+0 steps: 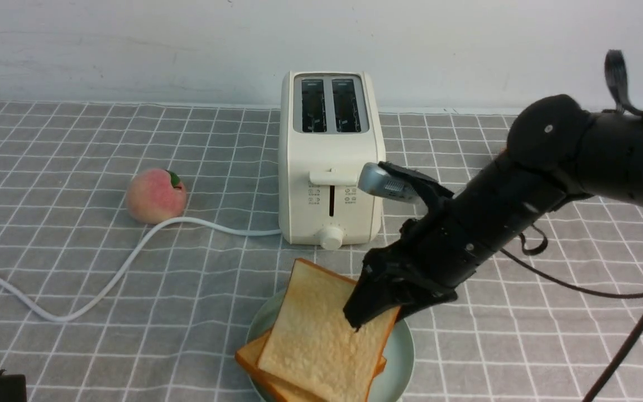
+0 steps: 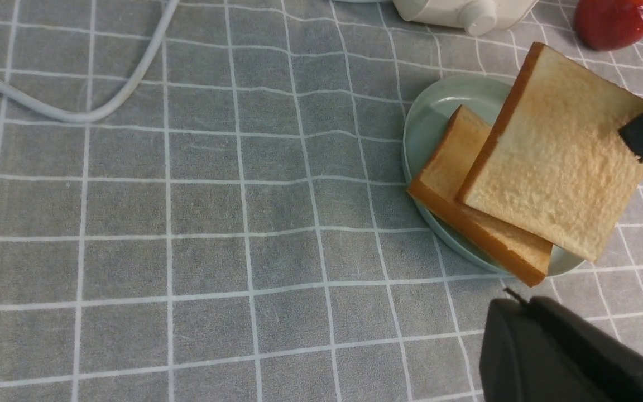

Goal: Take toasted bread from bread machine on grey coffee table place on plate.

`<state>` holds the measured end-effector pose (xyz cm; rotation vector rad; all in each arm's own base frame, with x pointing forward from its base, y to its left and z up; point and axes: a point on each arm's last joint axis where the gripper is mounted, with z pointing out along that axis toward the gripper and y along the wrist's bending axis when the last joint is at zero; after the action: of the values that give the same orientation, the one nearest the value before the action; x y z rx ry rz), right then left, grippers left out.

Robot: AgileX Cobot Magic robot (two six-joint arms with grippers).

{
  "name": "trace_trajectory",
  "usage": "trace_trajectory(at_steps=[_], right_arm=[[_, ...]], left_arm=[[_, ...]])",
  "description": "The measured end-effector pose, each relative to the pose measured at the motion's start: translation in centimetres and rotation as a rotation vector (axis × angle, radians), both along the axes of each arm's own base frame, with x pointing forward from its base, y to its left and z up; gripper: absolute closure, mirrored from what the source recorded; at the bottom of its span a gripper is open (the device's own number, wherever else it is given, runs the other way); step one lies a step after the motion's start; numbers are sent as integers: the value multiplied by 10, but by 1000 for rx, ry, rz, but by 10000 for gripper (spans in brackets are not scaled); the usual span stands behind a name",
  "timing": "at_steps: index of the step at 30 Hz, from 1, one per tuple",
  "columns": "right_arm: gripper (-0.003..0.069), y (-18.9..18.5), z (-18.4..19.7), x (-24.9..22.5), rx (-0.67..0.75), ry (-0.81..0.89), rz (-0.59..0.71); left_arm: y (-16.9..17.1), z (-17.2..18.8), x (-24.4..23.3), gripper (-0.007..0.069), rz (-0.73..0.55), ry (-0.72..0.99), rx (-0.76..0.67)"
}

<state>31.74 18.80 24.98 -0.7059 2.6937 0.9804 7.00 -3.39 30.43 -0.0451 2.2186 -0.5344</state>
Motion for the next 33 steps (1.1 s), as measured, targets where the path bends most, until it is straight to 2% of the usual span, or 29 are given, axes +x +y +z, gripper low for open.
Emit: trace_trajectory(at_steps=[3, 6, 10, 11, 14, 16, 19, 20, 23, 26, 29, 33], right_arm=[[159, -15, 27, -1, -13, -92, -9], [217, -35, 59, -9, -30, -185, -38], [392, -61, 105, -35, -56, -293, -109], [494, -72, 128, -54, -66, -359, -141], [645, -91, 168, -96, -81, -504, -200], [673, -106, 193, -130, -84, -630, -249], [674, -122, 211, -165, -79, -771, -326], [671, -136, 216, -194, -77, -875, -389], [666, -159, 213, -244, -53, -1064, -520], [666, -180, 185, -286, 15, -1215, -676], [664, -193, 148, -308, 75, -1300, -793], [662, -202, 101, -313, 55, -1369, -878]], left_arm=[[0, 0, 0, 639, 0, -4, -2], [-1, 3, 2, 639, 2, -30, -13], [-1, 6, 4, 639, 4, -71, -31], [-2, 8, 5, 639, 5, -95, -42], [-2, 12, 6, 639, 8, -136, -61], [-3, 14, 8, 639, 9, -164, -74], [-3, 18, 9, 639, 11, -201, -91], [-3, 20, 10, 639, 13, -228, -103], [-4, 24, 11, 639, 16, -271, -122], [-4, 29, 12, 639, 18, -317, -143], [-4, 32, 13, 639, 20, -353, -159], [-4, 35, 14, 638, 22, -384, -172]])
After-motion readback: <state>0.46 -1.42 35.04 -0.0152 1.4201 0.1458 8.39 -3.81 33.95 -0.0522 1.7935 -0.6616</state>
